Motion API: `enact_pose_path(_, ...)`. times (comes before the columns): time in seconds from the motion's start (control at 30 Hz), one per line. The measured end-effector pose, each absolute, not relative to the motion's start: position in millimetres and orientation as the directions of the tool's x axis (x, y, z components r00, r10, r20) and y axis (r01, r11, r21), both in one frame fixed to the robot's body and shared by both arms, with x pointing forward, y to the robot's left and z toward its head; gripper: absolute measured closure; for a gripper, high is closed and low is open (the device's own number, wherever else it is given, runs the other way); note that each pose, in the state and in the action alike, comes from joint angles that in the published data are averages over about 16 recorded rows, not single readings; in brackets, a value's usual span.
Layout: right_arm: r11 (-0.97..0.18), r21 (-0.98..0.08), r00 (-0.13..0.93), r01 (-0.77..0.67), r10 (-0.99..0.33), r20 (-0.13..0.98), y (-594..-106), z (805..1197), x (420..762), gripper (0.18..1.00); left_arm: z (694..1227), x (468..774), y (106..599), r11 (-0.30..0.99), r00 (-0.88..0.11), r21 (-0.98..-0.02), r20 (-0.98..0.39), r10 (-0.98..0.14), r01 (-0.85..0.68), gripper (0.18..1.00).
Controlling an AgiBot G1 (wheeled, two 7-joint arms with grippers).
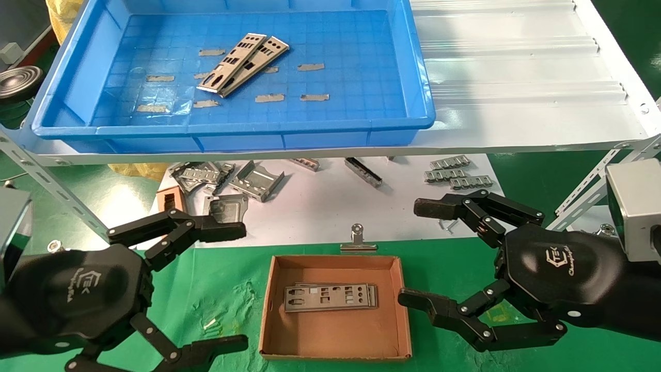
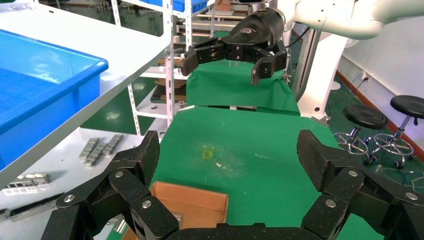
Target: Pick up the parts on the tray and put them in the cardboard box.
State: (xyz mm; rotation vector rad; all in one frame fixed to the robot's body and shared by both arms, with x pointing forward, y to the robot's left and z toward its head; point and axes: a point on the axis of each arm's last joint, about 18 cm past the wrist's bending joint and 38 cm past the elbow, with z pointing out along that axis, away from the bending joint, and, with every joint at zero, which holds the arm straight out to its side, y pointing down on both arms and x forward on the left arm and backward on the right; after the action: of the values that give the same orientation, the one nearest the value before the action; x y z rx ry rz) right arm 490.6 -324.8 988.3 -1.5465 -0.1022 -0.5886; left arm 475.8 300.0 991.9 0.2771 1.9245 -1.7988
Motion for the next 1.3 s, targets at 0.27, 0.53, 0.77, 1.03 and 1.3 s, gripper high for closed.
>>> enact_pose_path(0.27,-0.083,-0.906,0.859,0.416,-0.291,0.421,-324.8,988.3,490.6,0.179,991.9,475.8,300.0,0.112,-0.86,-0.879,-0.477,-0.178,0.464,0.184)
enact_pose_path(0.53,-0.083,-0.906,0.859,0.416,-0.291,0.421,-324.8,988.3,490.6,0.179,991.9,475.8,300.0,0.112,-0.86,-0.879,-0.477,-0.178,0.464,0.184)
enact_pose_path(0.77,-0.083,-0.906,0.859,0.416,-0.291,0.421,-324.8,988.3,490.6,0.179,991.9,475.8,300.0,0.112,-0.86,-0.879,-0.477,-0.178,0.464,0.184)
enact_pose_path(1.03,-0.083,-0.906,0.859,0.416,-0.291,0.421,-324.8,988.3,490.6,0.186,991.9,475.8,300.0,0.112,-0.86,-0.879,-0.477,-0.178,0.464,0.184)
enact_pose_path(1.3,-0.083,-0.906,0.859,0.416,-0.291,0.421,-324.8,988.3,490.6,0.232,991.9,475.8,300.0,0.112,-0.86,-0.879,-0.477,-0.178,0.464,0.184)
